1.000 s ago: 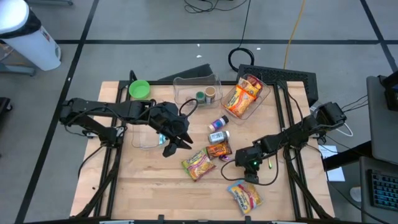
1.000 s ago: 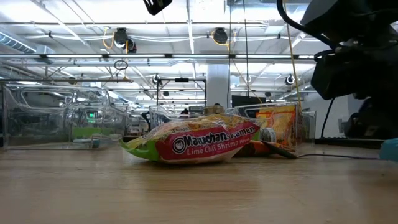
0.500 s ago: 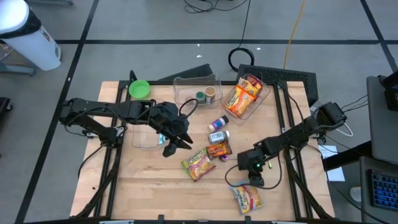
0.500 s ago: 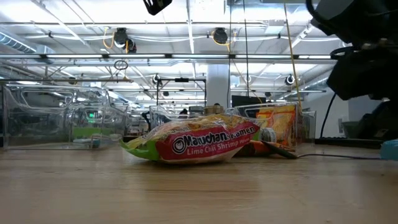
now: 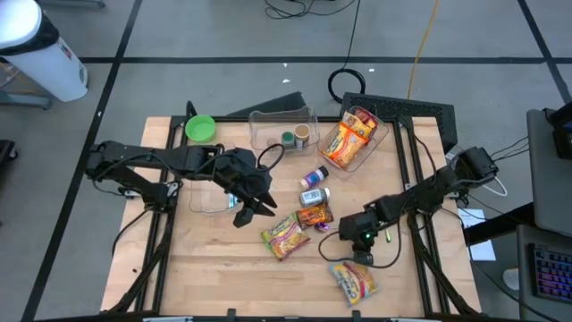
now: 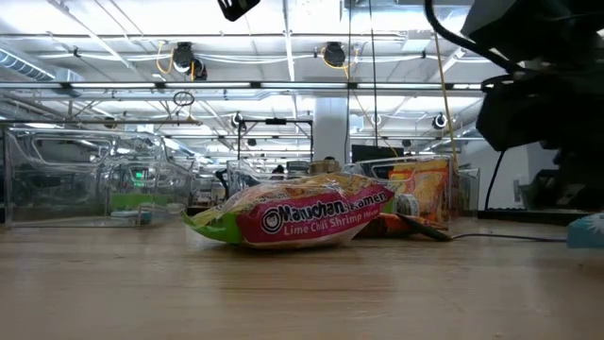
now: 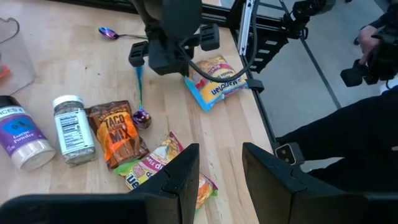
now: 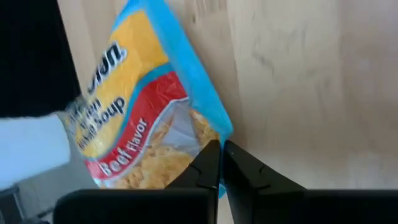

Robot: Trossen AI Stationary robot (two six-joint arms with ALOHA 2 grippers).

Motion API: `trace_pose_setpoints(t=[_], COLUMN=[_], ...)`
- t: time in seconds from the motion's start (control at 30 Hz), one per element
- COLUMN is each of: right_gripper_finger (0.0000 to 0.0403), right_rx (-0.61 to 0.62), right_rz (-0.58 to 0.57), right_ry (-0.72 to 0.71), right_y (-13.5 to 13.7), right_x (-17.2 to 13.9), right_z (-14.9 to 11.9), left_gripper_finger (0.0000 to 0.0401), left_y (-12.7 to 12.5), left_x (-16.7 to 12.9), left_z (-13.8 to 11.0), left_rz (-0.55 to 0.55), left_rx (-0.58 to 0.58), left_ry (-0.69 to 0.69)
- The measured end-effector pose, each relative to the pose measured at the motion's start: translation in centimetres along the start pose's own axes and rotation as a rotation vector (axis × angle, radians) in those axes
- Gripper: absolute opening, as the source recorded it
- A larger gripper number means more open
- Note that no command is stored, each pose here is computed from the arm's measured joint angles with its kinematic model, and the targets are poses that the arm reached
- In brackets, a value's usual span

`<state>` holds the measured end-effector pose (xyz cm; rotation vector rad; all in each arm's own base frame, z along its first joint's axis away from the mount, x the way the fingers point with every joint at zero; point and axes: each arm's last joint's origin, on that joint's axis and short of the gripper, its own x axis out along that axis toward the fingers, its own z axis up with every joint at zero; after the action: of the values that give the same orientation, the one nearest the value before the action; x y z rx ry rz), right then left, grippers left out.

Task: Pick & Place Food Item
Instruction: Put the blue noodle pack into the right transparent bin

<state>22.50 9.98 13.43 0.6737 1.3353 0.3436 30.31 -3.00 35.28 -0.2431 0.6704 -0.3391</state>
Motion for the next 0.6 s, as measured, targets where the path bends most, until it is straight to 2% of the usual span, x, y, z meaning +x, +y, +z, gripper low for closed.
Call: trace_pose_setpoints(t=[0.13,0.27,0.4,0.6], right_gripper_finger=[0.0002,0.0001,0.0001,0.0000], right_rx=[0.002,-0.020,-0.028,-0.020], right_rz=[0.020,0.019,-0.002,-0.077], right_ry=[-0.058,-0.196,-0.393,-0.698], right_y=[0.4,1.3,2.2,2.9], right_x=[-1.0,-3.2,-6.7,-11.9], right_z=[1.2,2.3,3.1,2.9], left_gripper_finger=[0.0127,0.0127,0.0127,0.0127], left_y=[0.0,0.0,0.0,0.0], left_x=[0.0,0.0,0.0,0.0], left_z=[0.0,0.0,0.0,0.0], left_rz=[0.000,0.000,0.001,0.008], left_rx=[-0.020,-0.026,-0.035,-0.050], left_ry=[0.000,0.000,0.004,0.000])
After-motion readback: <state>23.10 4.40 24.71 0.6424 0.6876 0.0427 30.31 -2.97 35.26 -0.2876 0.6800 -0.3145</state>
